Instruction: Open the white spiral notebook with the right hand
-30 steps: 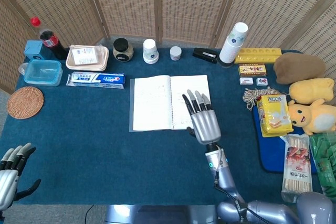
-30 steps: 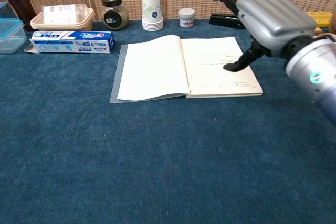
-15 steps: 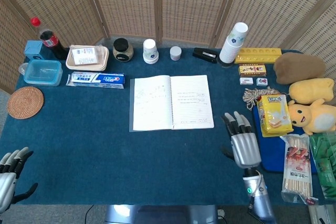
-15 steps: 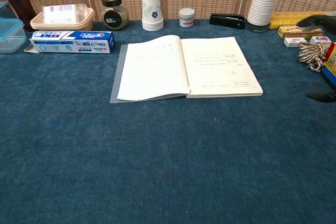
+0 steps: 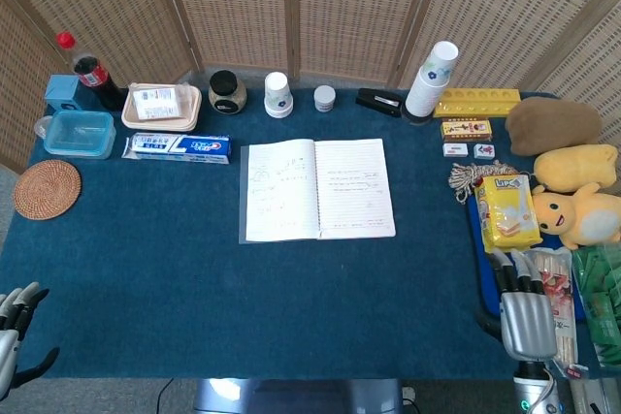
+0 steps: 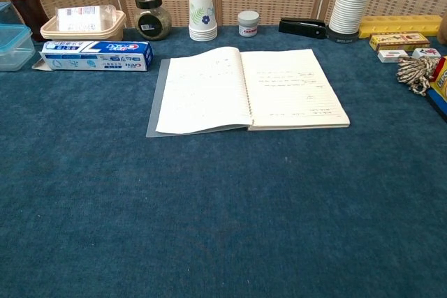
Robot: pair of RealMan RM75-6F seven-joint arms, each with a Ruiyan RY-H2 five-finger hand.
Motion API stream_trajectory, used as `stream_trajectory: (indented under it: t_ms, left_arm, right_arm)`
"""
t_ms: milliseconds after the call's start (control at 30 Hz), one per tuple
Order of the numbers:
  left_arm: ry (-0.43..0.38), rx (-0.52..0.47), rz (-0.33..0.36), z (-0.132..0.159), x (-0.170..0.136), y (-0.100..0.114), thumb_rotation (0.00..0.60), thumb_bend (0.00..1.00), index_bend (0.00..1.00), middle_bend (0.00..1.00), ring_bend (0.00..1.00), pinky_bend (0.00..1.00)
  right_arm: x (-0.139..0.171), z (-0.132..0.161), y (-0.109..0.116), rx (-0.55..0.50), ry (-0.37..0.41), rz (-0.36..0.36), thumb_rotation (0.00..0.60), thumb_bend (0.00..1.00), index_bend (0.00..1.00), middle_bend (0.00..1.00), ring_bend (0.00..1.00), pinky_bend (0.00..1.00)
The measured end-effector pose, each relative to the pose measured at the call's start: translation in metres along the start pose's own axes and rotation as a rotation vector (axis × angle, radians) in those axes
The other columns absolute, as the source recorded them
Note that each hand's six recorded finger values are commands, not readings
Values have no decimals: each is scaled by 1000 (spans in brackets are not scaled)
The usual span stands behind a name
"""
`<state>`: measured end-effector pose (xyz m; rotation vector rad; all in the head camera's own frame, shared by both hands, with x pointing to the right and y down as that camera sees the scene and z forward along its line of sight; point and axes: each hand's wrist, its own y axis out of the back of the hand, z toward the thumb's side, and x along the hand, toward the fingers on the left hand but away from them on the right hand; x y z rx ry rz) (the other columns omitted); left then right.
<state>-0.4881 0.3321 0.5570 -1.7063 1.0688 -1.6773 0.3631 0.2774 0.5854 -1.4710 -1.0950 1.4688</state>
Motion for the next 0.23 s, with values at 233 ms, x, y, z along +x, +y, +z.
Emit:
stream_trajectory:
  t_ms: [233]
  left_arm:
    - [-25, 5, 18, 8, 4, 5, 600, 244, 188, 64, 8, 0]
  right_arm:
    - [3, -7, 0, -15, -12, 1, 600, 183, 153, 195, 91, 153]
